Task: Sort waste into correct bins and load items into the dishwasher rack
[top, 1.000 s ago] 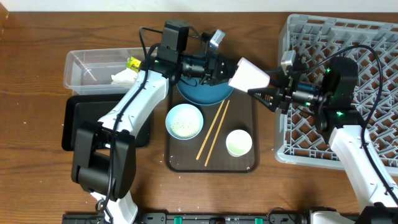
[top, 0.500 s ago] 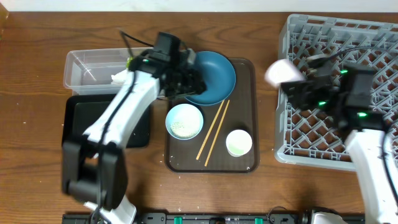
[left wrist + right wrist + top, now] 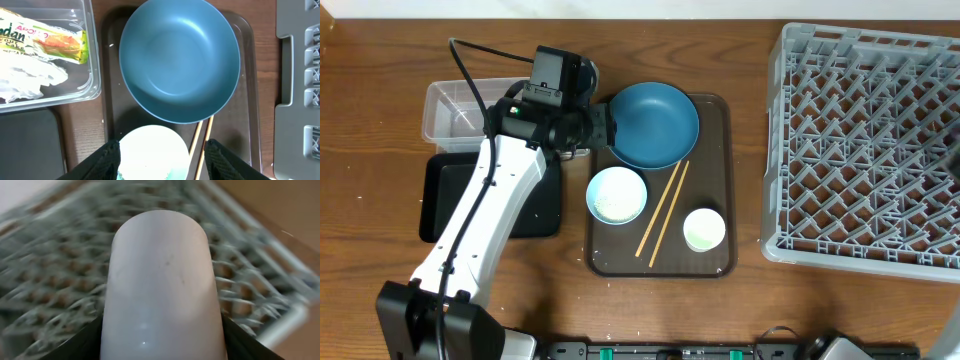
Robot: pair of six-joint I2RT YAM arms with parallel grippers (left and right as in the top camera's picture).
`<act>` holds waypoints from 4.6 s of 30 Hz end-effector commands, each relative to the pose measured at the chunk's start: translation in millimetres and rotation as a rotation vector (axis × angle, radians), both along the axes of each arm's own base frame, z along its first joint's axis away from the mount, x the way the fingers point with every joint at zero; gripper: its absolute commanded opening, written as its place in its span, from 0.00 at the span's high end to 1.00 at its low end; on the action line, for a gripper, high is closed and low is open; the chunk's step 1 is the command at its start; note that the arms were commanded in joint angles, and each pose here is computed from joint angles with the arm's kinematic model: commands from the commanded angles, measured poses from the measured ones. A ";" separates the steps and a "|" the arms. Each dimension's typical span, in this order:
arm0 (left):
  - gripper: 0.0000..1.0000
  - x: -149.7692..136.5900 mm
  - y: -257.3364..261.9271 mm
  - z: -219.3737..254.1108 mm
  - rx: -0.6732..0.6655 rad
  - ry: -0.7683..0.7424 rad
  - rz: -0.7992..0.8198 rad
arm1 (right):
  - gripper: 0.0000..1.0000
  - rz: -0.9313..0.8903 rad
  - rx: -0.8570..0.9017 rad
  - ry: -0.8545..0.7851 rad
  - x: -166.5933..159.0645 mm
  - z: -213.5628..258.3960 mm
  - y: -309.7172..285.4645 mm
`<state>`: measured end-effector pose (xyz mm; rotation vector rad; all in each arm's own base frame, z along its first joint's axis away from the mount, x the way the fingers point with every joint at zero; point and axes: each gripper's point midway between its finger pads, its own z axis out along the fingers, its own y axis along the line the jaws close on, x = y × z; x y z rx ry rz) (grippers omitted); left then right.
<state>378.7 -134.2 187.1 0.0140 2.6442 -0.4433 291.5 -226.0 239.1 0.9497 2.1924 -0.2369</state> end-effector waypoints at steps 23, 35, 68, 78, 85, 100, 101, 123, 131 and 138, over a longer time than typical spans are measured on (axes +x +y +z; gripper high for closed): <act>0.36 1.0 3.9 0.2 0.026 -0.004 -0.002 | 0.01 -0.112 0.318 0.067 -2.0 -98.7 -53.2; 0.36 -9.0 -8.9 -5.0 0.002 0.029 -0.043 | 0.01 -0.094 0.216 -0.053 -5.1 -33.1 -45.6; 0.36 -9.0 -9.1 -5.0 0.002 0.029 -0.043 | 0.96 -0.294 0.197 0.102 -25.5 -87.2 -89.8; 0.31 -9.2 -9.1 -5.1 0.002 0.029 -0.043 | 0.65 -0.247 0.150 -0.028 -16.4 -39.0 -75.3; 0.31 -9.1 -9.0 -5.0 0.002 0.029 -0.043 | 0.78 -0.181 0.158 0.040 -8.0 -56.2 -66.0; 0.31 -9.7 -8.9 -5.4 0.003 0.032 -0.043 | 0.89 -0.339 0.191 0.233 -36.4 -117.9 -94.3; 0.31 -9.7 -8.9 -5.4 0.003 0.032 -0.043 | 0.89 -0.352 0.191 0.221 -37.6 -114.7 -95.5; 0.26 -47.3 -46.0 -22.8 -0.054 0.157 -0.167 | 0.61 0.350 0.369 -0.015 57.6 -44.6 79.1; 0.26 -92.6 -101.8 -59.8 -0.010 0.265 -0.349 | 0.50 0.491 0.268 0.086 78.7 -51.5 139.2; 0.26 -126.1 -135.8 -101.9 0.059 0.378 -0.468 | 0.47 0.526 0.208 0.127 82.8 -54.2 157.3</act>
